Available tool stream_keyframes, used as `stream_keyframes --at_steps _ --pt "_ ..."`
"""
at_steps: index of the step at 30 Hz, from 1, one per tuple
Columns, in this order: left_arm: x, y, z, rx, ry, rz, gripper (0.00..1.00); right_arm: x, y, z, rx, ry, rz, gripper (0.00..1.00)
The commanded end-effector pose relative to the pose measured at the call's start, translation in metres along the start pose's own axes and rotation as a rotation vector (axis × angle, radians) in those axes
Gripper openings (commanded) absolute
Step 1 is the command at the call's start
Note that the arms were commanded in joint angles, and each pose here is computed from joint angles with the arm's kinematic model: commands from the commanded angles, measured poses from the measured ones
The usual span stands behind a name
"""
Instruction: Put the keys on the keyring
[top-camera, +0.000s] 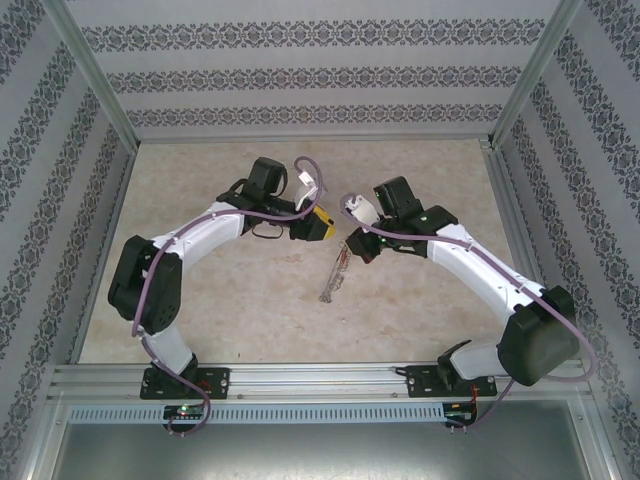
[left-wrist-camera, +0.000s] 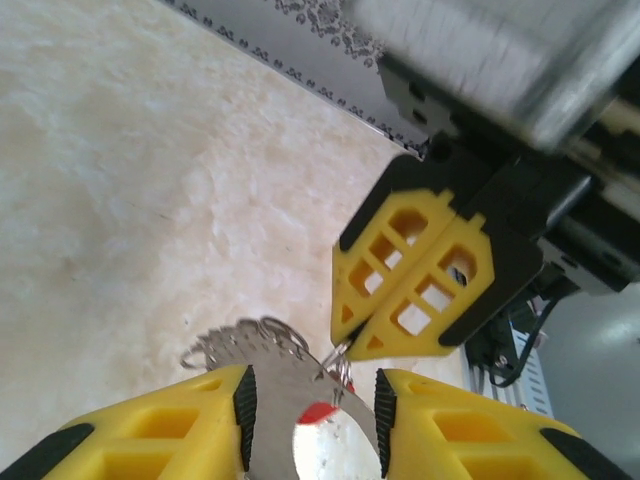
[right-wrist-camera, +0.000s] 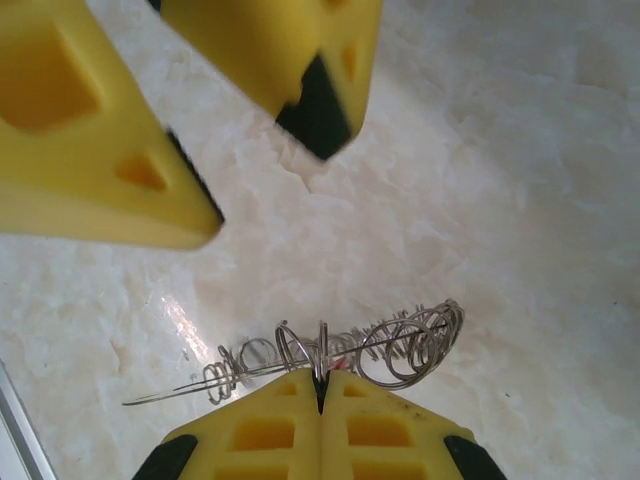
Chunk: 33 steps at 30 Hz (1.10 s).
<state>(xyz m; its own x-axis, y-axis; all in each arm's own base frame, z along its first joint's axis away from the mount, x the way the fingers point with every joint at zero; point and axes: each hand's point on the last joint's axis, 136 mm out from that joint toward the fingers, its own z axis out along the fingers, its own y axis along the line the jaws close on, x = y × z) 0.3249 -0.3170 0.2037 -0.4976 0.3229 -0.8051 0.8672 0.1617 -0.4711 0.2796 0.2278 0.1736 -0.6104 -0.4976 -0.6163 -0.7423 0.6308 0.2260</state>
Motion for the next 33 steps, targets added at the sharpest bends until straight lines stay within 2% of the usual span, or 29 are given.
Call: stream_keyframes --at_steps 1,21,33 --pt "0.013 -0.009 0.006 0.072 0.034 -0.019 0.37 -0.013 -0.001 -0.005 0.019 -0.021 -0.035 0.0" --pt "0.014 -0.016 0.031 0.145 0.035 -0.026 0.29 -0.015 -0.005 -0.002 0.021 -0.031 -0.028 0.0" --pt "0.005 -0.016 0.036 0.148 0.015 -0.011 0.28 -0.017 -0.004 -0.004 0.013 -0.043 -0.033 0.0"
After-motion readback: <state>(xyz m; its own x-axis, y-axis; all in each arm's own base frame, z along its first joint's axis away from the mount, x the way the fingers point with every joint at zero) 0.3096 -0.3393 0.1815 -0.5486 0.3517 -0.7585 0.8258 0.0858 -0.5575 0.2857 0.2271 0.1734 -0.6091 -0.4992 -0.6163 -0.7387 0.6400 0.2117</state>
